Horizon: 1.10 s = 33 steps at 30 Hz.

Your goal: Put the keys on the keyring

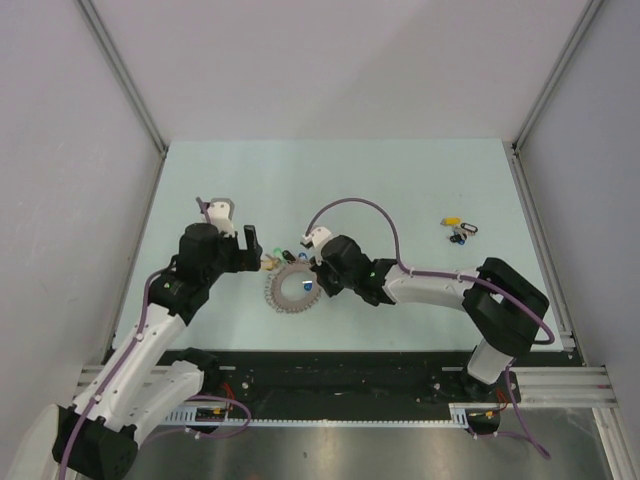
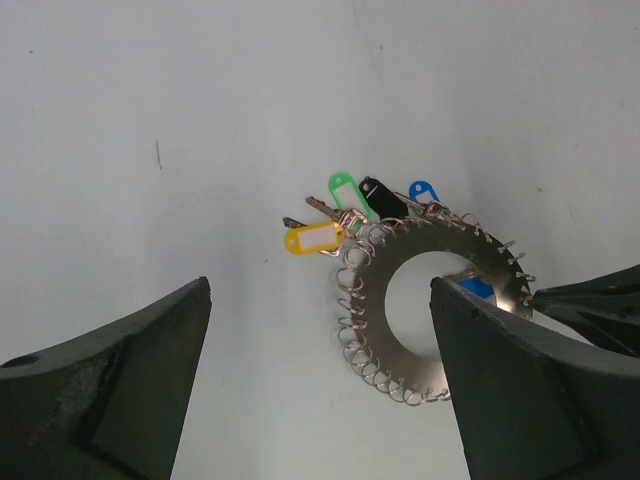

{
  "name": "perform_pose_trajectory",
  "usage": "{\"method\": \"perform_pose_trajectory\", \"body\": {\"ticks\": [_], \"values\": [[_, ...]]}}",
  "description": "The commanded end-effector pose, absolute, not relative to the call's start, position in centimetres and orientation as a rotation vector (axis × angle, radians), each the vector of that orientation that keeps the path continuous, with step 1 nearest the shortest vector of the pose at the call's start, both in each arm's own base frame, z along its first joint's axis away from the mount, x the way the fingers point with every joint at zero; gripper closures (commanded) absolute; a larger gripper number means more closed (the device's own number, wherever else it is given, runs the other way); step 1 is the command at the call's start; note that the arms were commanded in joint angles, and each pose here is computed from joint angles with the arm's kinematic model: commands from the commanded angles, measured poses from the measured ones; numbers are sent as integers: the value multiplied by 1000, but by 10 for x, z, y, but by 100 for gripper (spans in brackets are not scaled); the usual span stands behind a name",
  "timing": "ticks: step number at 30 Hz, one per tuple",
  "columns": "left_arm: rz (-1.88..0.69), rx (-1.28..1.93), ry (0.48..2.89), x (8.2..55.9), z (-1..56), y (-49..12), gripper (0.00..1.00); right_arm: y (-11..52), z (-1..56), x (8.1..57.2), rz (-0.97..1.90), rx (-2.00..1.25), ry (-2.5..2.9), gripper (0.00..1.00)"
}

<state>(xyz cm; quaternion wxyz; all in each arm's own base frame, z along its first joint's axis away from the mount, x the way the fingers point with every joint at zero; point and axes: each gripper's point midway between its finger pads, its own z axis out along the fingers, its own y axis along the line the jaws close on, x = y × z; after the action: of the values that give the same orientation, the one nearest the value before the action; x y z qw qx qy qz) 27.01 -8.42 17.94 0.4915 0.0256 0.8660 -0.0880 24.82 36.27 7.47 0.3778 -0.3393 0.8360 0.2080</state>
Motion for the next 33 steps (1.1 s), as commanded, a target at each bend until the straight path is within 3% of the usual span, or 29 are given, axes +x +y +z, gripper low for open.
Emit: {"method": "perform_pose_trajectory", "body": {"ticks": [1, 12, 17, 23, 33], "values": [[-256, 133, 2038, 273, 192, -92, 5, 353, 56, 235, 560, -981, 2189, 100], [-253, 145, 2064, 273, 186, -93, 4, 337, 27, 243, 435, -988, 2251, 100], [-249, 143, 2067, 273, 185, -92, 4, 335, 39, 250, 411, -947, 2228, 81], [-250, 143, 2073, 274, 184, -93, 4, 334, 73, 252, 422, -864, 2180, 68], [-250, 146, 2074, 274, 184, -93, 4, 327, 76, 241, 504, -794, 2271, 69]]}}
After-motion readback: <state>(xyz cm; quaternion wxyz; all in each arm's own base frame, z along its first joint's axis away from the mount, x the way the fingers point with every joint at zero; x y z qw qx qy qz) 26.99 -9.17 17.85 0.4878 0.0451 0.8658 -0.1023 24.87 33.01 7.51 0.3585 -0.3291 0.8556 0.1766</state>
